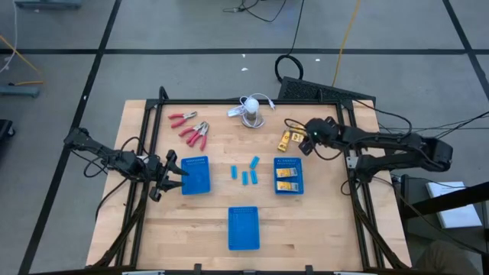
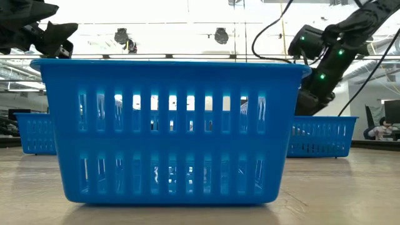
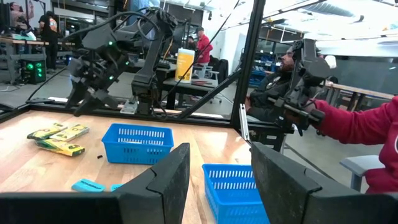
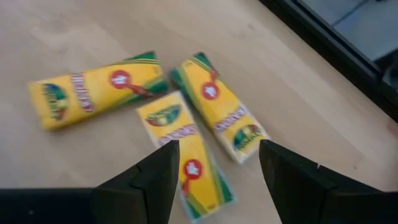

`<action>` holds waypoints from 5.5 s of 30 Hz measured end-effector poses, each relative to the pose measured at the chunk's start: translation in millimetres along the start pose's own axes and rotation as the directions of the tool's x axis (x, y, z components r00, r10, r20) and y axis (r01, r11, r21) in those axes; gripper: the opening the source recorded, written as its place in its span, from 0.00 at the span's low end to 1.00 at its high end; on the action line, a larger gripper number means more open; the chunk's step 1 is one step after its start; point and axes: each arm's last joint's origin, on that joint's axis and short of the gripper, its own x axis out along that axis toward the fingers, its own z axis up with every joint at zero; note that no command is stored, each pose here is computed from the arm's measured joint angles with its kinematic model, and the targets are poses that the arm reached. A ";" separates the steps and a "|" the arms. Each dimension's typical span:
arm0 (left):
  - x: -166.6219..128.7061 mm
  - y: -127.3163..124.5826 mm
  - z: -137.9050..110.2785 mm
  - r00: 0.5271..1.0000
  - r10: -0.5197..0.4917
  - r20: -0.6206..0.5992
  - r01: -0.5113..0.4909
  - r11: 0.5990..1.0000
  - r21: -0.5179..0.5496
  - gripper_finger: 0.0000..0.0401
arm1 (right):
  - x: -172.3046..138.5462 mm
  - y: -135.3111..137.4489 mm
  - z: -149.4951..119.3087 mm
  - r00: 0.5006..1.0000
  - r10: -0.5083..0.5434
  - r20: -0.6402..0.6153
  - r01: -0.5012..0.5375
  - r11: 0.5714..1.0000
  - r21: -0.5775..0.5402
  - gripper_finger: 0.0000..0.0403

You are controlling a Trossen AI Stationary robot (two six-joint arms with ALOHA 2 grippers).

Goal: Pick & Place School Supplies
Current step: Put the yellow crayon box into the top right blue bin

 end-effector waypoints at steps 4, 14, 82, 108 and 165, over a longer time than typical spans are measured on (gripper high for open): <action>0.0 0.0 0.0 1.000 0.000 0.000 0.000 1.000 0.000 0.43 | 3.8 -6.7 -2.0 1.000 0.009 -0.022 -0.009 1.000 -0.007 0.53; 0.0 0.0 0.0 1.000 0.000 0.000 0.000 1.000 0.000 0.43 | 15.1 -19.0 -16.2 0.993 0.094 -0.078 -0.106 0.980 -0.170 0.53; 0.0 0.0 0.0 1.000 0.000 0.000 0.000 1.000 0.000 0.43 | 61.0 1.7 -48.7 0.988 0.151 0.026 -0.149 0.986 -0.077 0.61; 0.0 0.1 0.0 1.000 0.001 0.000 -0.001 1.000 0.000 0.43 | 66.0 3.4 -42.8 0.985 0.134 0.106 -0.129 0.990 -0.060 0.42; 0.0 0.0 0.0 1.000 0.000 0.000 0.000 1.000 0.000 0.43 | 3.8 18.8 -15.7 0.751 0.556 0.356 -0.537 0.828 -0.163 0.41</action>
